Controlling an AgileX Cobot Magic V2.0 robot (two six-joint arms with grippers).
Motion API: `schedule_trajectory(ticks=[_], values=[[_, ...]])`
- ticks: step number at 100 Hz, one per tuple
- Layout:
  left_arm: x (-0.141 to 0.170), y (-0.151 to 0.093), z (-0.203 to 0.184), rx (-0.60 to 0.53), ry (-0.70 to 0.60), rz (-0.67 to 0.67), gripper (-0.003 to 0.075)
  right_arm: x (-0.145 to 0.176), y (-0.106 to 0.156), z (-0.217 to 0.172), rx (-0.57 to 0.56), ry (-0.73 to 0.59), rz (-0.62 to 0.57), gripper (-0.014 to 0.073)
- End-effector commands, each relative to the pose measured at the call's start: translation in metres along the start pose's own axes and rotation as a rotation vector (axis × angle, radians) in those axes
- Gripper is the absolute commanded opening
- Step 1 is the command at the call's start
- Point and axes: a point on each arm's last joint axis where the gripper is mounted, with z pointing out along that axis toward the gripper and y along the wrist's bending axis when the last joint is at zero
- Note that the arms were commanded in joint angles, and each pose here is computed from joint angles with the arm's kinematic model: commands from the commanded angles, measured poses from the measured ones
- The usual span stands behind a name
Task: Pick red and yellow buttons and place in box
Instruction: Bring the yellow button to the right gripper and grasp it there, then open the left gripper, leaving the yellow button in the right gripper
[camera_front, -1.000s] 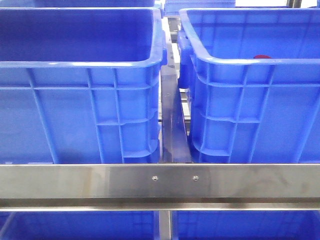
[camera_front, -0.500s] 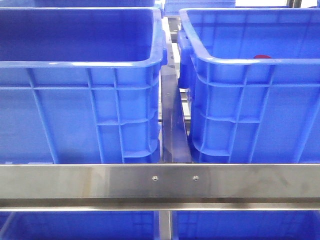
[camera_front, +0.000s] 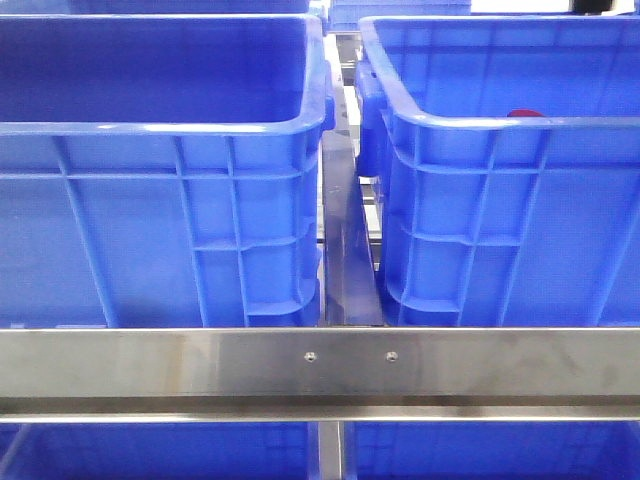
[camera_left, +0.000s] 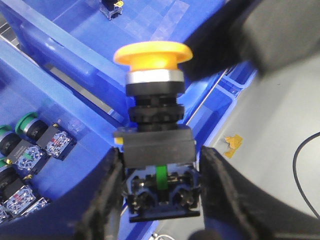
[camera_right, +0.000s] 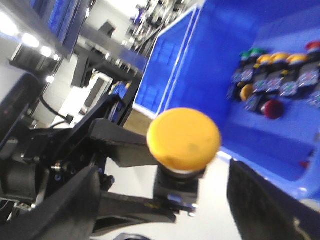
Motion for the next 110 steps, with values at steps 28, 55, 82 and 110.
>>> schedule_trajectory(ticks=[28, 55, 82, 110], values=[[-0.015, -0.002, -0.018, -0.001, -0.127, -0.003, -0.0019, -0.021, 0.023, 0.012, -0.082, -0.032, -0.046, 0.0491], [-0.015, -0.002, -0.018, -0.001, -0.127, -0.003, -0.0019, -0.022, 0.012, 0.016, -0.045, -0.031, -0.024, 0.0186], [-0.015, -0.002, -0.018, -0.001, -0.127, -0.003, -0.0019, -0.022, 0.008, 0.019, -0.047, -0.019, -0.011, 0.0123], [-0.016, -0.002, -0.018, -0.001, -0.128, -0.004, 0.0067, -0.022, 0.008, 0.019, -0.042, -0.022, -0.012, 0.0123]])
